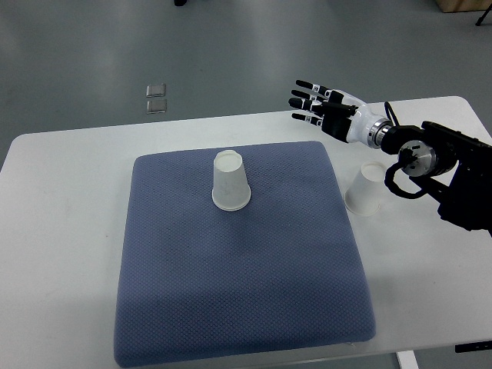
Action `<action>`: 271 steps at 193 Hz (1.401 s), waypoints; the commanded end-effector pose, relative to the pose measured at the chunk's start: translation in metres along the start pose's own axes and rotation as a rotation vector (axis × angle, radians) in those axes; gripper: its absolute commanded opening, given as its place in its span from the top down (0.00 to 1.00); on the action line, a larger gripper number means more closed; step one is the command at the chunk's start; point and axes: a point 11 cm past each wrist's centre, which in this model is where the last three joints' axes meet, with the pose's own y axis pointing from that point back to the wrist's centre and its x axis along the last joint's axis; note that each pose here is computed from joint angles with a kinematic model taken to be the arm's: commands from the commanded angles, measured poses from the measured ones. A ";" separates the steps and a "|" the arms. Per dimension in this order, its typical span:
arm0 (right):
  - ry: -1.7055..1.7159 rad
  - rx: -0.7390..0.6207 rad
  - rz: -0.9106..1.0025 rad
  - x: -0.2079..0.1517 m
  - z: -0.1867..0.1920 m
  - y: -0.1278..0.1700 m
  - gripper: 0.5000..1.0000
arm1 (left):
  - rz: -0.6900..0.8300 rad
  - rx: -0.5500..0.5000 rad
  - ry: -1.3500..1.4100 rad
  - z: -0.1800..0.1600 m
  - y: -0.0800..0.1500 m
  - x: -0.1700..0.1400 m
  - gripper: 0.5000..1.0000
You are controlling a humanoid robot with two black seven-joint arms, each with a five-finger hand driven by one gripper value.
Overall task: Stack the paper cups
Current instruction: 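Raise the right hand and move it toward the loose white paper cup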
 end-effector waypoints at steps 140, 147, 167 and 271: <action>0.029 0.013 0.032 0.012 -0.012 0.006 0.17 | 0.007 -0.002 -0.001 0.001 0.000 0.002 0.00; 0.030 0.012 0.032 0.012 -0.012 0.006 0.17 | 0.008 -0.002 -0.001 0.001 0.000 0.002 0.00; 0.052 0.005 0.032 0.012 -0.012 0.006 0.17 | 0.006 -0.012 -0.005 0.007 0.000 0.001 0.00; 0.426 -0.056 0.058 0.024 -0.042 0.015 0.17 | 0.002 -0.013 -0.007 0.008 0.000 0.000 0.00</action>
